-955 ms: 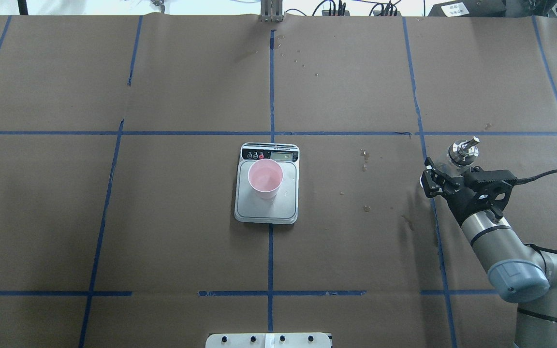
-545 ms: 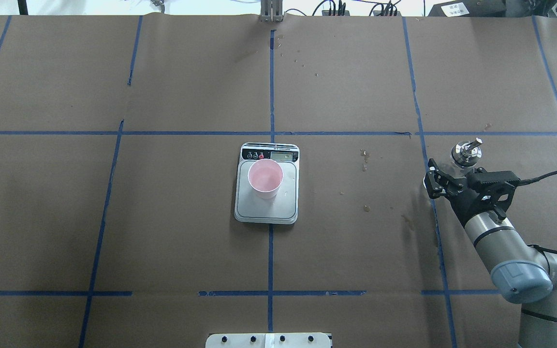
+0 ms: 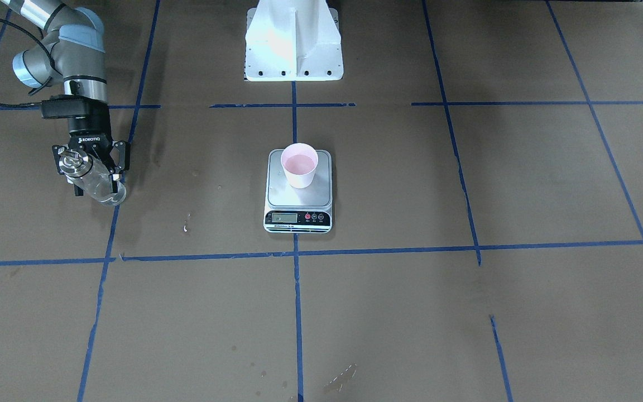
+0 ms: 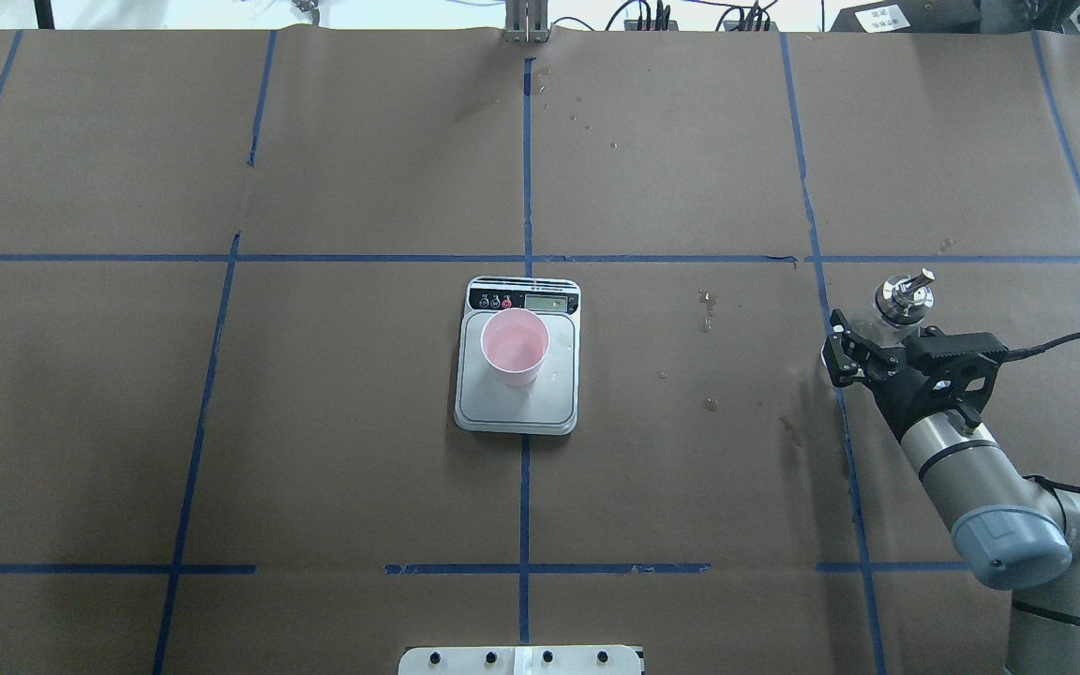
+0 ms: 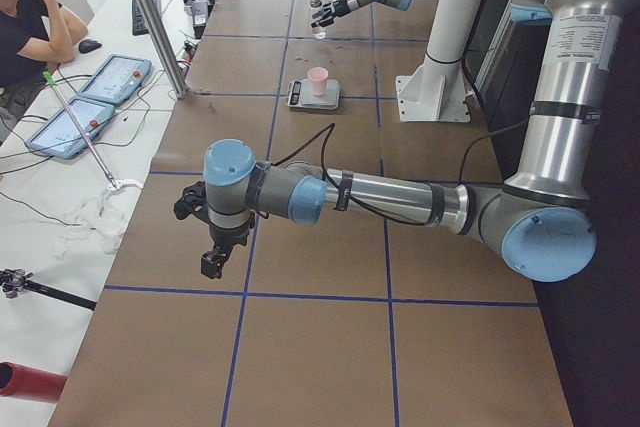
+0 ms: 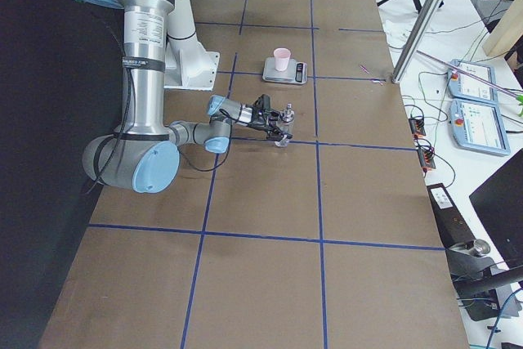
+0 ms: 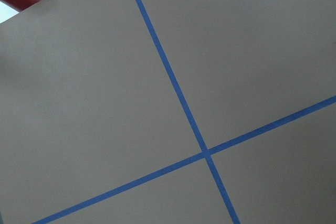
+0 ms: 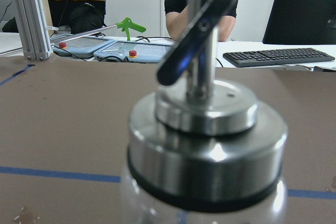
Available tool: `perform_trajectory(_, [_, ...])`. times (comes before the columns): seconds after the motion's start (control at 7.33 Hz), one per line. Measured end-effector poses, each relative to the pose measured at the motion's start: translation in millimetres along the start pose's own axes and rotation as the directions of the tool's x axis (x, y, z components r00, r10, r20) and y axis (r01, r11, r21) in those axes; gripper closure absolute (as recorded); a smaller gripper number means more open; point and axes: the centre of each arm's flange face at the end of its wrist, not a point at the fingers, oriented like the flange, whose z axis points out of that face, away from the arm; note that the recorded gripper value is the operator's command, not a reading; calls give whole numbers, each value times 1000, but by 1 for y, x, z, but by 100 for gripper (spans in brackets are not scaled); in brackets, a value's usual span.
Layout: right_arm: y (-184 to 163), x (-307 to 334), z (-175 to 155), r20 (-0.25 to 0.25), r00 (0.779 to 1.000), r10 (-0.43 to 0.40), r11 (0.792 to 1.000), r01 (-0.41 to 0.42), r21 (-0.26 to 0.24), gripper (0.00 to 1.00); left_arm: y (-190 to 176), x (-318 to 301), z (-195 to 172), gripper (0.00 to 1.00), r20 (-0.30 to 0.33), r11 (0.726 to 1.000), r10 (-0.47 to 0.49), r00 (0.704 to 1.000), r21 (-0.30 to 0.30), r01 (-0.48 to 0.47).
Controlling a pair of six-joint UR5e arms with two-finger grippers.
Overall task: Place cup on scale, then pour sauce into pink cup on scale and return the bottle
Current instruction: 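Lower the bottle onto the table with the right gripper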
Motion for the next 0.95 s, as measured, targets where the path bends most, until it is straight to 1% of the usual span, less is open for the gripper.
perform_trajectory(0.14, [0, -1, 0, 1, 1000, 0, 1000, 0, -1, 28, 0, 0, 0, 0, 2, 1000, 0, 1000, 0, 0])
perform_trajectory(0.27, [0, -2, 0, 1, 1000, 0, 1000, 0, 0, 15, -1, 0, 0, 0, 7, 1000, 1, 1000, -2, -1])
perform_trajectory(0.55, [0, -3, 0, 2, 1000, 1, 1000, -1, 0, 3, -1, -1, 1, 0, 12, 1000, 1, 1000, -4, -1])
perform_trajectory(0.95, [0, -4, 0, 2, 1000, 1, 1000, -1, -1, 1, -1, -1, 1, 0, 13, 1000, 2, 1000, -4, -2])
